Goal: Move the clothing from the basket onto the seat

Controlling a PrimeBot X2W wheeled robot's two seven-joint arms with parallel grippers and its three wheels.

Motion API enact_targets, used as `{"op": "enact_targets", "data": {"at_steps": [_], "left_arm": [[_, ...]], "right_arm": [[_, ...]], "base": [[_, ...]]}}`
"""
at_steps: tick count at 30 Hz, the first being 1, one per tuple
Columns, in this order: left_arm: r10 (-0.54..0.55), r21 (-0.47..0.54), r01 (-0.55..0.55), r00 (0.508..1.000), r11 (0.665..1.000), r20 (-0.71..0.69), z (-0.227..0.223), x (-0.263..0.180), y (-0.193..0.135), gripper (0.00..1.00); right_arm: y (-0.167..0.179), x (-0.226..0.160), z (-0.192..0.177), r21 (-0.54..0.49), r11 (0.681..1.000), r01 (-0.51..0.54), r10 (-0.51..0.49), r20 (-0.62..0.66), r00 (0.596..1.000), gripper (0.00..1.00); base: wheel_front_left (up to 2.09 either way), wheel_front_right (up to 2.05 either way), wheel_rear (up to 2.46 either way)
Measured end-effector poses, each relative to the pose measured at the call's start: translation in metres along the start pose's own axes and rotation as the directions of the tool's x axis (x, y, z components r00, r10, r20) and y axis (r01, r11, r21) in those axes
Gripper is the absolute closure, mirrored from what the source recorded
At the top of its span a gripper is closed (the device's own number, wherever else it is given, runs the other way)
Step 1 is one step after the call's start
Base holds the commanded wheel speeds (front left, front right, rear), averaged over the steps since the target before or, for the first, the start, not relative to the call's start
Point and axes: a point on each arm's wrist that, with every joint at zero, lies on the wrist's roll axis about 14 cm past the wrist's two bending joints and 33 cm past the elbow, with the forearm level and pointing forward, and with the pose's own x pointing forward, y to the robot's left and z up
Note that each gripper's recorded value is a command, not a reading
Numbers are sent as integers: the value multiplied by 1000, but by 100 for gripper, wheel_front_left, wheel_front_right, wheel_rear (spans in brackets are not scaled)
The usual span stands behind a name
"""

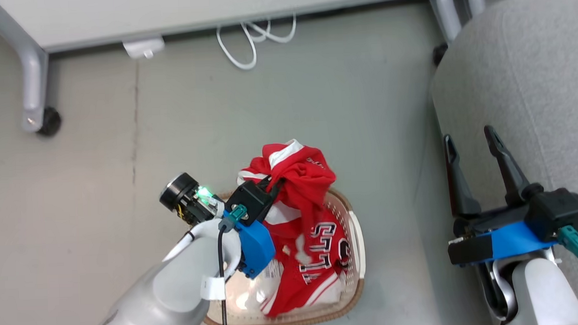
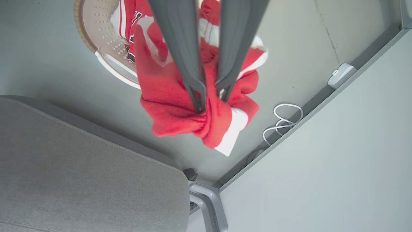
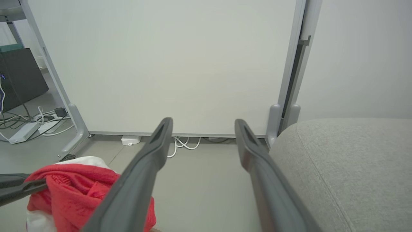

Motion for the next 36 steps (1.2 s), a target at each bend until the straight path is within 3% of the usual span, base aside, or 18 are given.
{"op": "enact_targets", "data": {"at_steps": [12,21,36], "left_arm": [[106,-32,-101,967,994,232,82,-36,1,100],[127,-10,-133,923,991,363,133,-64,-7,100],[151,-4,-166,883,986,444,173,-95,-11,100]], "right_arm": [[10,-32,33,10,1000,-10,9,56,998,0],[13,-60,50,21,1000,-8,6,89,996,0],[30,-76,56,33,998,-50,46,101,994,0]], "base": [[0,0,0],[0,0,0],[0,0,0]]}}
